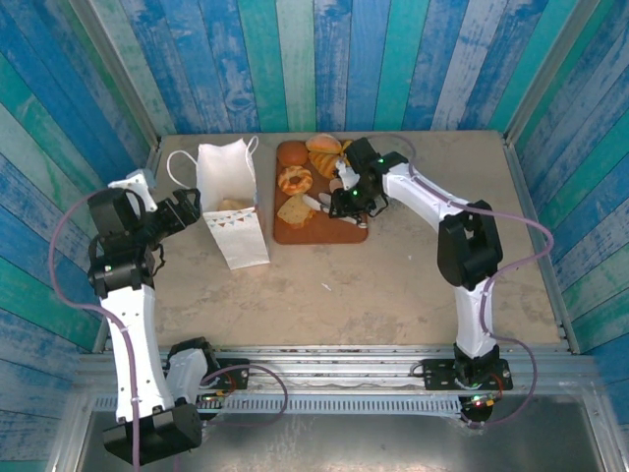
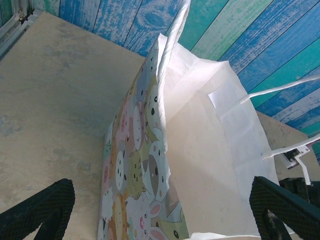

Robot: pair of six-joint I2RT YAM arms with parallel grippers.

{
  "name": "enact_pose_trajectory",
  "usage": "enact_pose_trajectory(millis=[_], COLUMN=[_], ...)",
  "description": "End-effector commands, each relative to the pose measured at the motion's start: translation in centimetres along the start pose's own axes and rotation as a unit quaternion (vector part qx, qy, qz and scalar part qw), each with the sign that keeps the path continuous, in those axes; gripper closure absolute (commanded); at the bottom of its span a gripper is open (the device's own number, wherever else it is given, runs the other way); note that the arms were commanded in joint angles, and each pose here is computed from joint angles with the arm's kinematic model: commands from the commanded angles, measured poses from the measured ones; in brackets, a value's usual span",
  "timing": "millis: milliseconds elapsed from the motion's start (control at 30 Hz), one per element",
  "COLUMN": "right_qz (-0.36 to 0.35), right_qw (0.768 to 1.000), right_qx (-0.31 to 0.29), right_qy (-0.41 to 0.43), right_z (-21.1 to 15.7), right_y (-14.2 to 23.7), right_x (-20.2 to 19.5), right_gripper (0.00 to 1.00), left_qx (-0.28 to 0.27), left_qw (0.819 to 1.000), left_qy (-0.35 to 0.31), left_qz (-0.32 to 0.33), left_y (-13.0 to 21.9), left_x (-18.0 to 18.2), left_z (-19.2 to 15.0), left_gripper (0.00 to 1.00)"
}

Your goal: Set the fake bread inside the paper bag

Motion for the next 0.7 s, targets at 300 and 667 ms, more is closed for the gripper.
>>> enact_pose_trajectory(millis=[300, 667], right_qz=[0.031, 0.018], right_qw=[0.998, 0.998], right_qx=[0.055, 0.058], right_qy=[0.005, 0.000], right_z=[-0.5, -1.3], right_y=[-2.3, -0.9], right_x=[0.4, 0.1], right_gripper=[0.61, 0.69], left_qx=[0.007, 0.007], left_qw=[1.000, 1.000], left_qy=[-0.012, 0.001], left_qz=[0.008, 0.017], left_y=[0.0, 0.2], left_x=[0.3, 0.5], left_z=[-0.3, 0.1], left_gripper=[0.06, 0.06])
Point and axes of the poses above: each hand's point on the last joint's axis, 136 mm out from that joint toward the fingers, its own y axis back along the fingers, its own x axis along the line the jaws close on, z = x × y, the point moved 1 cm from there along y, back along the fingers, and after that the axes turned 13 degrees about -y, right-handed, at the moved point
